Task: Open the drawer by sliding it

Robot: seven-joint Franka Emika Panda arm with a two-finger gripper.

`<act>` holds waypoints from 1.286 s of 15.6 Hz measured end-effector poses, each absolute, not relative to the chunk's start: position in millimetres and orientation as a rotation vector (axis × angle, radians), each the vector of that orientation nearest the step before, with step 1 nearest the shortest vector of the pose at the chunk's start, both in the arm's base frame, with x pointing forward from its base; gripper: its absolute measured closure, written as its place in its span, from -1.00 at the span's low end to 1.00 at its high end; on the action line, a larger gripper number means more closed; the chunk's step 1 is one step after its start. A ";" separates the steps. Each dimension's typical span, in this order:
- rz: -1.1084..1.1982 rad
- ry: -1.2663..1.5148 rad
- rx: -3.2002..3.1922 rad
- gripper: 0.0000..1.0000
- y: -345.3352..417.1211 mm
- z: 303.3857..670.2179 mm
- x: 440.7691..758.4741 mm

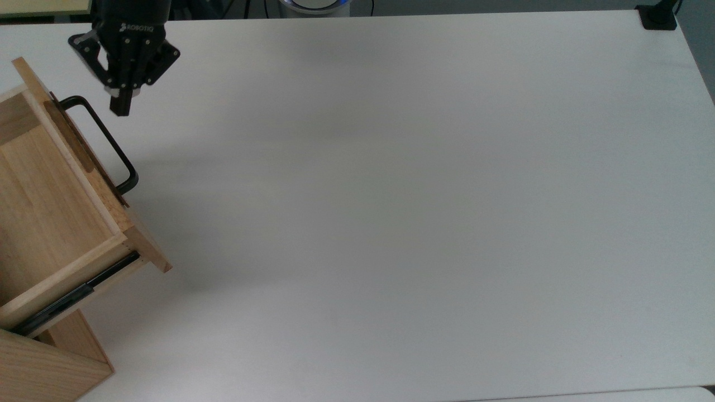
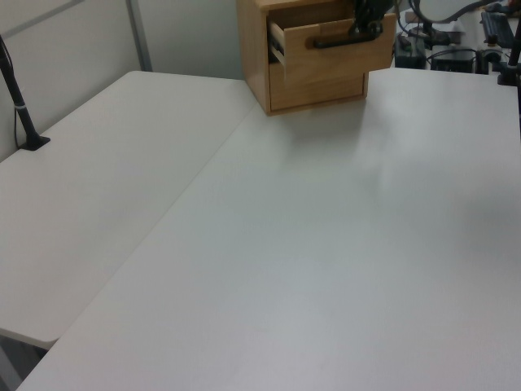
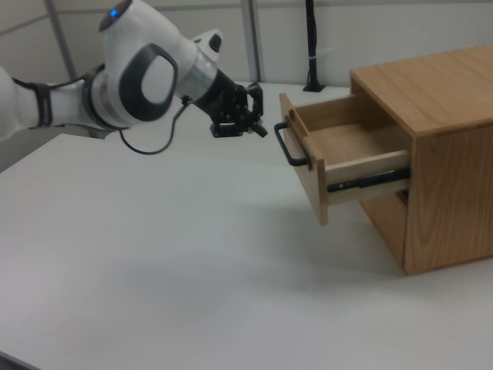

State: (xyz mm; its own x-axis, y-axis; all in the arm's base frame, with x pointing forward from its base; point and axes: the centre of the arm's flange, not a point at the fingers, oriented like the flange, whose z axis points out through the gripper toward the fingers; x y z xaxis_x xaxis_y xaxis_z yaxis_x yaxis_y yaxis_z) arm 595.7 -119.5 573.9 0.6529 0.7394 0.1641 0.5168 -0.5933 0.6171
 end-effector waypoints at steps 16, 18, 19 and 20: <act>0.142 0.088 3.102 -1.00 35.6 628.7 545.9; 0.071 0.010 3.109 -1.00 43.5 620.3 545.3; 0.049 -0.013 3.113 -1.00 45.3 615.1 547.1; 0.020 -0.032 3.116 -1.00 44.1 609.2 548.9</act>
State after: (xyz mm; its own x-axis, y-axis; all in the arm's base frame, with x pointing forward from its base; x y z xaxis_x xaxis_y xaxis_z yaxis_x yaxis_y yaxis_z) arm 548.9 44.1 609.2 0.9997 -0.0202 0.0133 -0.0206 -0.9995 0.0253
